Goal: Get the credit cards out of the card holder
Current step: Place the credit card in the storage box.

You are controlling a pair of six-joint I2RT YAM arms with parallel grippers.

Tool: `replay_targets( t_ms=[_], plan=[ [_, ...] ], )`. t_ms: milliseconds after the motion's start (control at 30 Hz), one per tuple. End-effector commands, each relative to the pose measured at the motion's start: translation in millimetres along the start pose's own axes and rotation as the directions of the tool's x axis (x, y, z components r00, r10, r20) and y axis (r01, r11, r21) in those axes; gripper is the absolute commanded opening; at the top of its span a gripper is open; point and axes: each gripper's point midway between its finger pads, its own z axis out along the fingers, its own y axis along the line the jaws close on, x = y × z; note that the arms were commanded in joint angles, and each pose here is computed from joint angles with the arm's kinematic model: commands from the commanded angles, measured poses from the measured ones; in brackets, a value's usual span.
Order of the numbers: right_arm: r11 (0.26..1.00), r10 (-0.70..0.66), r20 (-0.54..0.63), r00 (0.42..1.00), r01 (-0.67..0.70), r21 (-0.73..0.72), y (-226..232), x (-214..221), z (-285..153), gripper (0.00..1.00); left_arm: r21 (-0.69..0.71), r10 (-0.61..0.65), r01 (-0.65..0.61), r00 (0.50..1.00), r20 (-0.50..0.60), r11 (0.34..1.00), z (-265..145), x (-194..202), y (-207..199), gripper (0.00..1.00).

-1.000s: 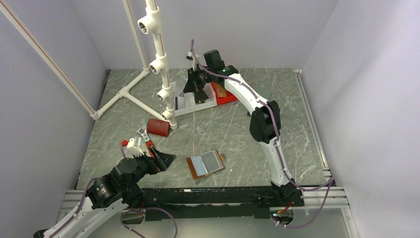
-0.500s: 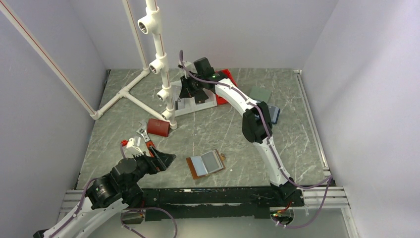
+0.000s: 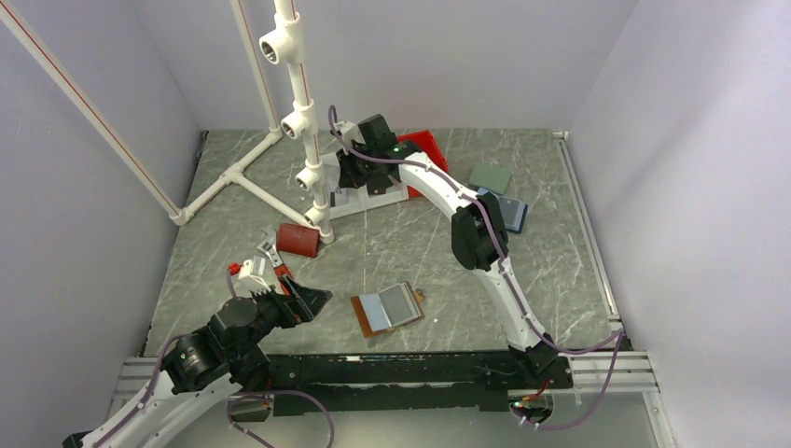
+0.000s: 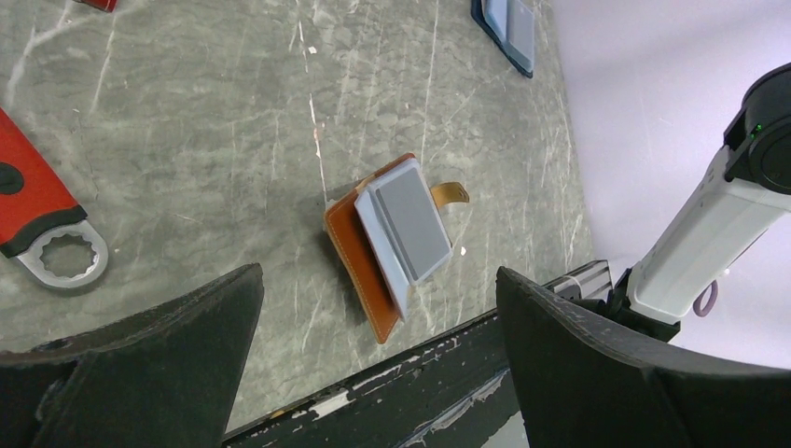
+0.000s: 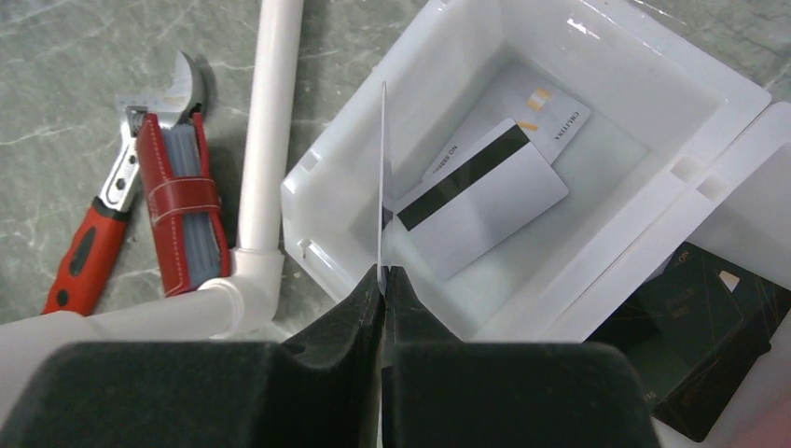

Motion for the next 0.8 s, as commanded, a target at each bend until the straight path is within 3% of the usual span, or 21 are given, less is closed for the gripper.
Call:
replay_targets(
  t_ms=[0,67,167,233,467,767],
  plan=[
    [0.997,-0.060,0.053,0.997,0.057,0.046,-6.0,-18.8,4.3,0.04,0.054,-0.008,0.008,1.000,0.013,0.999,-2.5,-5.3,-13.1,1.00],
    [0.995,-0.072,0.053,0.996,0.068,0.072,-10.2,-19.9,5.1,0.09,0.057,-0.009,0.008,1.000,0.013,0.998,-2.2,-5.3,-13.8,0.99],
    [0.978,-0.101,0.068,0.993,0.087,0.192,-27.9,-32.9,-3.0,0.27,0.063,-0.012,0.011,1.000,0.013,0.998,-1.7,-5.4,-15.4,0.99],
    [0.962,-0.128,0.080,0.989,0.104,0.253,-36.7,-43.6,-11.8,0.33,0.069,-0.014,0.013,1.000,0.010,0.998,-1.6,-5.1,-17.0,0.99],
    [0.954,-0.155,0.116,0.981,0.118,0.274,-30.5,-67.7,-41.1,0.35,0.104,-0.023,0.024,1.000,-0.011,0.994,2.5,-1.0,-25.3,0.99],
    [0.986,-0.160,0.094,0.983,0.154,0.065,27.9,-60.3,-82.0,0.39,0.159,-0.049,0.059,0.997,-0.067,0.985,15.4,9.5,-41.8,0.99]
  ],
)
